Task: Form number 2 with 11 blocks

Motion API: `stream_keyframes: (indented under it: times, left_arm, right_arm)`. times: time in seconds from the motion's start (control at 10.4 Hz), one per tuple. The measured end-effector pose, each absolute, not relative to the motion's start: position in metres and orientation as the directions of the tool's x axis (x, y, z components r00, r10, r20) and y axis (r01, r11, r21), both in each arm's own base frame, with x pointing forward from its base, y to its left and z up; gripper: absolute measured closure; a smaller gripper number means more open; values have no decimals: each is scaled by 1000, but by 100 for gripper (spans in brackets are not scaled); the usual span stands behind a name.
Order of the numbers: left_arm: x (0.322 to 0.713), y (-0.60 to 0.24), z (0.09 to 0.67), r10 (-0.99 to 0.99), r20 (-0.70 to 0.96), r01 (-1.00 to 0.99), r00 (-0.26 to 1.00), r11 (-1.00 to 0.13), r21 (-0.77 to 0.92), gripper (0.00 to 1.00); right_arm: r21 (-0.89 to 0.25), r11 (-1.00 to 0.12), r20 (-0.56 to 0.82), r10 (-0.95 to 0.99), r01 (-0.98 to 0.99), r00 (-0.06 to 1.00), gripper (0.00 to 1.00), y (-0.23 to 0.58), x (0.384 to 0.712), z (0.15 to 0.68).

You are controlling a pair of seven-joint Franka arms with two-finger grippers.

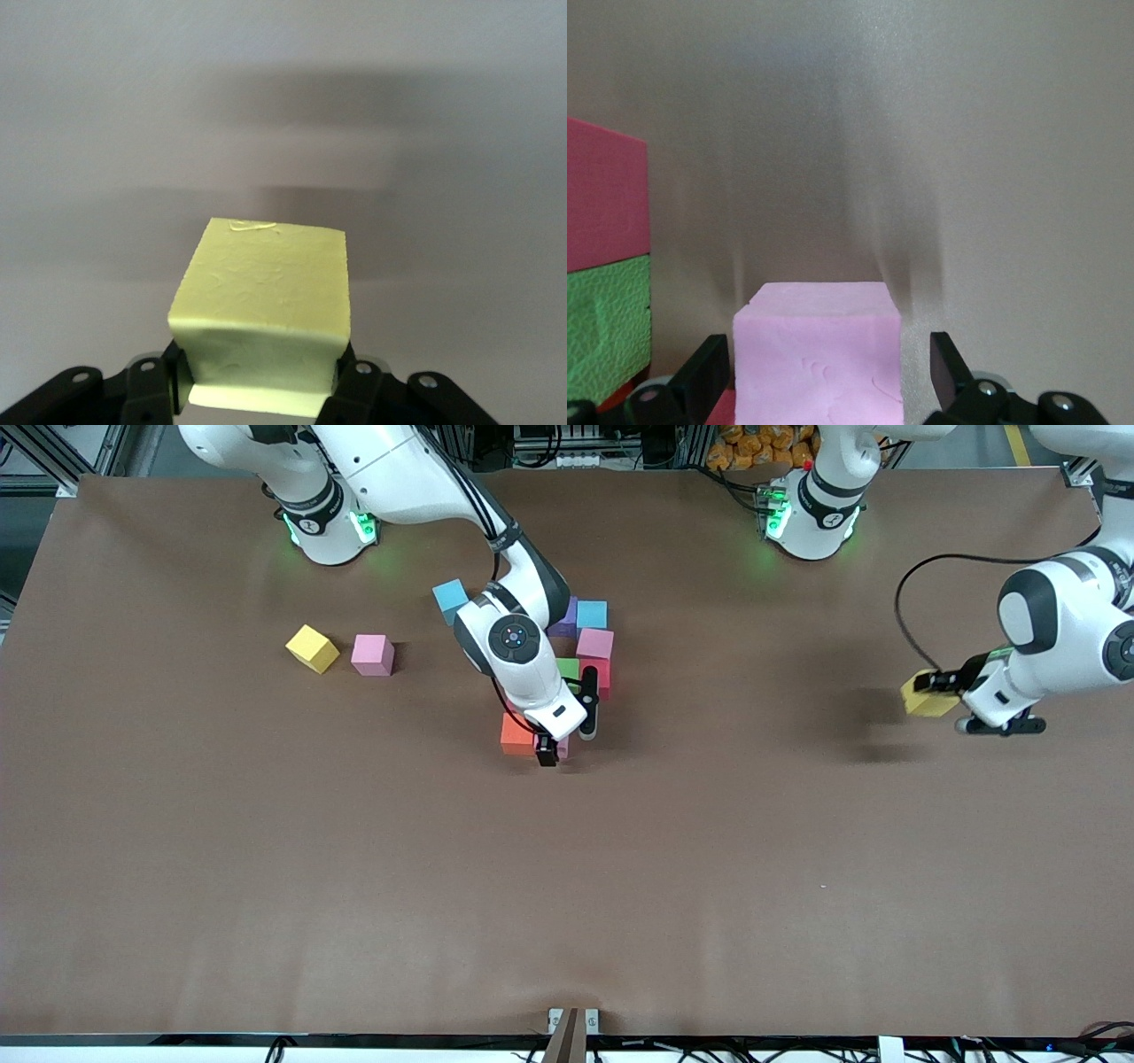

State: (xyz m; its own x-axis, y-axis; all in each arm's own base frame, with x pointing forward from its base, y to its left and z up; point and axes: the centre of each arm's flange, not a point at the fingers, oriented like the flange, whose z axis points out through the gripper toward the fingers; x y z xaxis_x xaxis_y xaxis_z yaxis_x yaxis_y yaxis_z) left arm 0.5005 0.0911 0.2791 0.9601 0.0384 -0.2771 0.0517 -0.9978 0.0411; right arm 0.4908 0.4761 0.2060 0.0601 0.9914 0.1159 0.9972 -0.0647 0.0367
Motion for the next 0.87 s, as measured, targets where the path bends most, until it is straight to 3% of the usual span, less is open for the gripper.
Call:
stream_keyframes:
  times: [0.58, 0.67, 0.87]
  left_arm:
    - [538, -79, 277, 313, -282, 343, 907, -937, 61, 39]
    - [543, -107, 278, 366, -281, 396, 887, -917, 55, 39]
    - [547, -170, 278, 480, -298, 514, 825, -857, 41, 39]
  right_arm:
    - [-25, -115, 108, 987, 993, 117, 0, 444, 512, 295]
    - [-46, -170, 104, 979, 984, 174, 0, 425, 522, 321]
    - [-98, -383, 82, 917, 918, 391, 0, 359, 549, 387]
